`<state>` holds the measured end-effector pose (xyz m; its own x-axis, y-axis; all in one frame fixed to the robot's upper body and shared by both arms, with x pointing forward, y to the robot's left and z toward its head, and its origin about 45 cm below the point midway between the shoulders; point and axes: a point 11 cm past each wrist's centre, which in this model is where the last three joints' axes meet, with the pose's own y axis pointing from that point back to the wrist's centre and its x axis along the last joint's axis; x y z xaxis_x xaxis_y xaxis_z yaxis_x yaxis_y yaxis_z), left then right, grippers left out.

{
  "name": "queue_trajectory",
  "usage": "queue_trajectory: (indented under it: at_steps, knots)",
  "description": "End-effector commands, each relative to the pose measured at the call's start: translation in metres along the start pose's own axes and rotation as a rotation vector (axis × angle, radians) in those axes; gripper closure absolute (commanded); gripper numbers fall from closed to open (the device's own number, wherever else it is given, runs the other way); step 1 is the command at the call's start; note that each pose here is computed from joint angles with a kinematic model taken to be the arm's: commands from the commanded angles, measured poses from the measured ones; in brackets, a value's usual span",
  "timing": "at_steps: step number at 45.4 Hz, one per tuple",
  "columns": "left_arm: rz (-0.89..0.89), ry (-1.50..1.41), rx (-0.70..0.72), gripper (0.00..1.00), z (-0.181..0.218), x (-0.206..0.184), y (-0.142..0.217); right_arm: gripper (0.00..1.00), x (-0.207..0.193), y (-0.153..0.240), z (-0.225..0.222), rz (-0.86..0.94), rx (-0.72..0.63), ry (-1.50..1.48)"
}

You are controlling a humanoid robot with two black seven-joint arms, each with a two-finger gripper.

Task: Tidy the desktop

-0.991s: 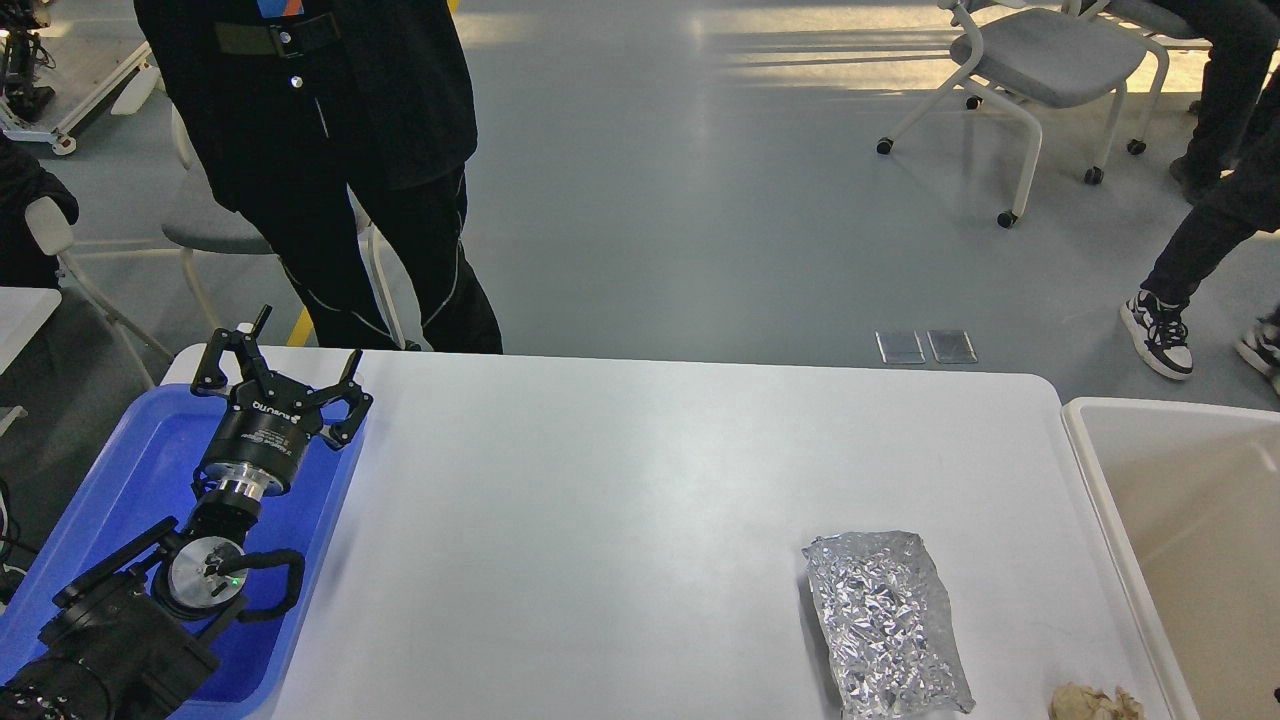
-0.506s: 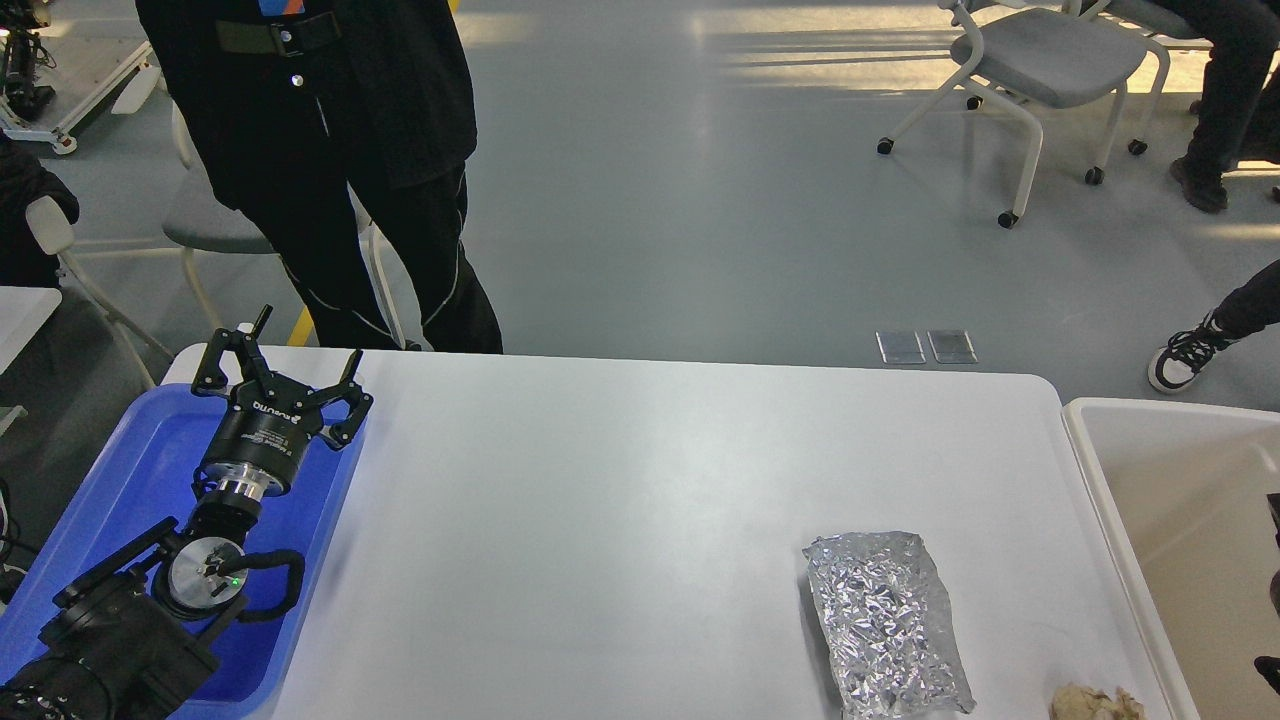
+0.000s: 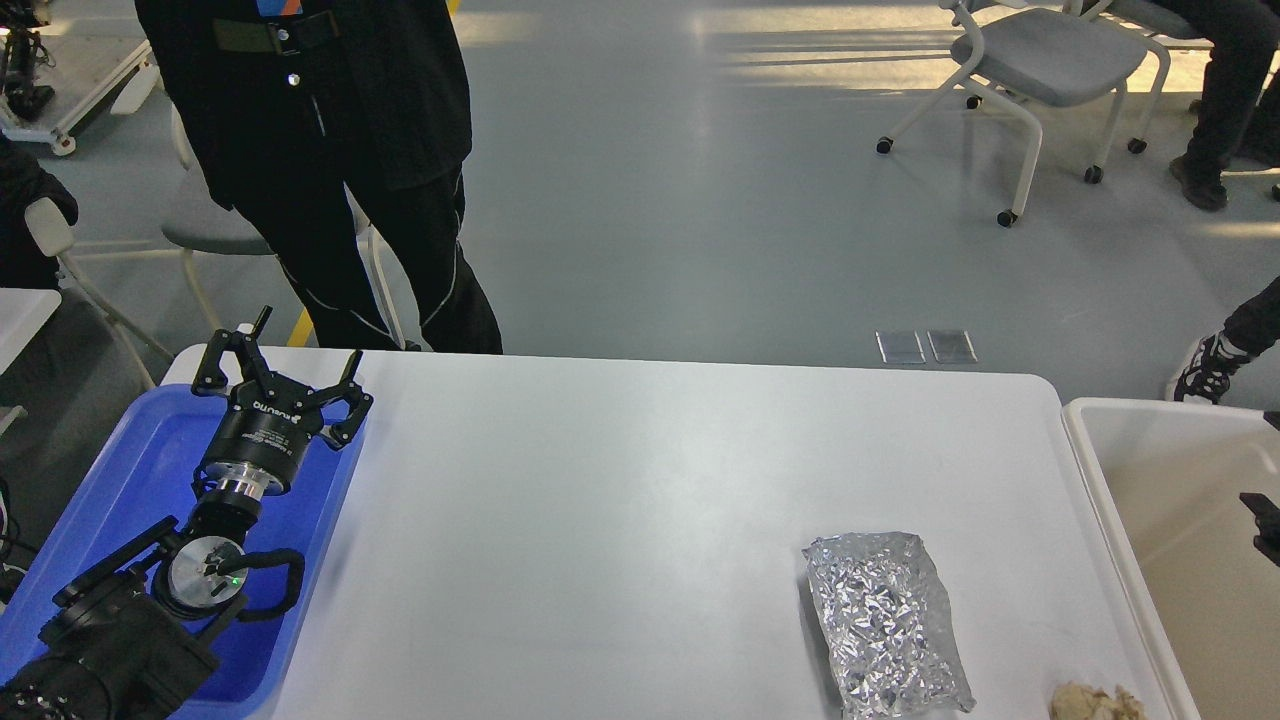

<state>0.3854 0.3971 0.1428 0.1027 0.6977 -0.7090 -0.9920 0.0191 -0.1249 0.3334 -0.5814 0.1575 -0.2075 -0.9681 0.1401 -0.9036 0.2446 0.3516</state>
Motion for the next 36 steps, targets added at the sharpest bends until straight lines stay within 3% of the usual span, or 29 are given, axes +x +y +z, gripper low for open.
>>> queue_trajectory:
  at_steps: [1, 19, 36]
  knots:
    - [-0.001, 0.0, 0.0, 0.0, 0.0, 0.0, 0.0, 0.0, -0.056, 0.009, -0.05, -0.287, 0.132, -0.148]
    - [0.0, 0.0, 0.0, 0.0, 0.0, 0.0, 0.0, 0.0, -0.138, -0.003, -0.06, -0.265, 0.265, -0.388]
    - [0.0, 0.0, 0.0, 0.0, 0.0, 0.0, 0.0, 0.0, -0.225, -0.014, -0.044, -0.225, 0.244, -0.591]
